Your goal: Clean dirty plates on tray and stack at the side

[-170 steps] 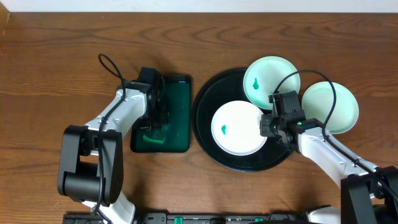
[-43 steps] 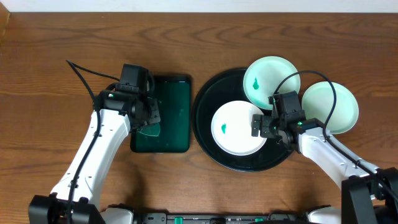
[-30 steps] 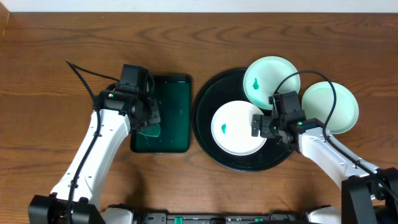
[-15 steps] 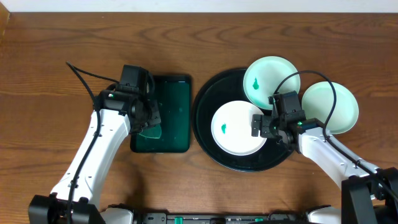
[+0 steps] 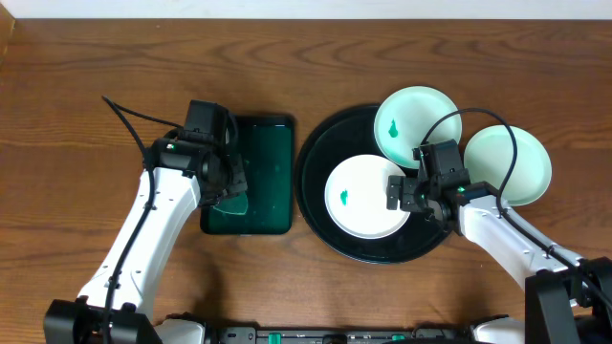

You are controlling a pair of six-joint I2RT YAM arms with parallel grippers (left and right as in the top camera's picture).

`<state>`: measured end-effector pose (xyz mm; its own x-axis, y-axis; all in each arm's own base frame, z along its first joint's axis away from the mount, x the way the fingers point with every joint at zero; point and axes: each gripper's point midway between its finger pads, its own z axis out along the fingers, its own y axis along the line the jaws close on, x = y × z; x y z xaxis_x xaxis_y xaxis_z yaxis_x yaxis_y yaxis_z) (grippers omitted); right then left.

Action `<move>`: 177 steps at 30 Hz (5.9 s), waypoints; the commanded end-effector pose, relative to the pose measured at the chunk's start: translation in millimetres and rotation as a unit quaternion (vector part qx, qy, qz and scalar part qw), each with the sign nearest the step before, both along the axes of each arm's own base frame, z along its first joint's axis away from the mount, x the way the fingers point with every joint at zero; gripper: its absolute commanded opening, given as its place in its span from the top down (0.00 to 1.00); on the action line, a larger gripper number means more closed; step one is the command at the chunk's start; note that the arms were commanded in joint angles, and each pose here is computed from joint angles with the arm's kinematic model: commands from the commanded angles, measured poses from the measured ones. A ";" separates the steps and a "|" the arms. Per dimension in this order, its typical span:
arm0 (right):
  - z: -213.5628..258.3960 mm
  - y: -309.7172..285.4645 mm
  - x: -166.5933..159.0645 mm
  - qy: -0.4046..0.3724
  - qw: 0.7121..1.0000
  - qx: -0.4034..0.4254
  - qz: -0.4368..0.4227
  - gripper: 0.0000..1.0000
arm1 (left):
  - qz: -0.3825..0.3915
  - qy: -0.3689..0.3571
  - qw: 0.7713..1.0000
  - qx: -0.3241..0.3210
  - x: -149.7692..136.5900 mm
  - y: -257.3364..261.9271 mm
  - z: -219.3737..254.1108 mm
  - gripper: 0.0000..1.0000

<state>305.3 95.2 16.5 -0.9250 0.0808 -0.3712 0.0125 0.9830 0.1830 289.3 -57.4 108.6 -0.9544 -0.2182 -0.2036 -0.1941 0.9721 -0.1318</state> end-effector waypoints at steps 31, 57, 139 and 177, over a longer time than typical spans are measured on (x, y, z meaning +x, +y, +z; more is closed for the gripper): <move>13.6 4.1 18.1 -0.041 0.999 0.011 -0.003 0.01 | 0.001 -0.009 1.000 -0.003 6.4 -1.8 6.9 0.93; 0.1 1.7 -14.4 0.028 0.999 0.002 0.033 0.53 | 0.001 -0.008 1.000 -0.003 5.9 -1.7 6.8 0.93; -7.4 4.9 16.9 -0.015 1.000 0.015 0.006 0.99 | -0.062 0.006 0.998 0.022 27.7 -43.5 17.3 0.93; -13.6 20.9 -6.5 0.038 0.998 0.043 -0.004 0.99 | -0.104 -0.072 0.991 -0.051 39.8 -179.4 3.1 0.93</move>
<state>308.1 107.0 5.2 -0.9381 0.1271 -0.3222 0.0449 0.9670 0.2507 322.8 -224.2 118.1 -0.9433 -0.0206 -0.3313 0.0586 0.9721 -0.2270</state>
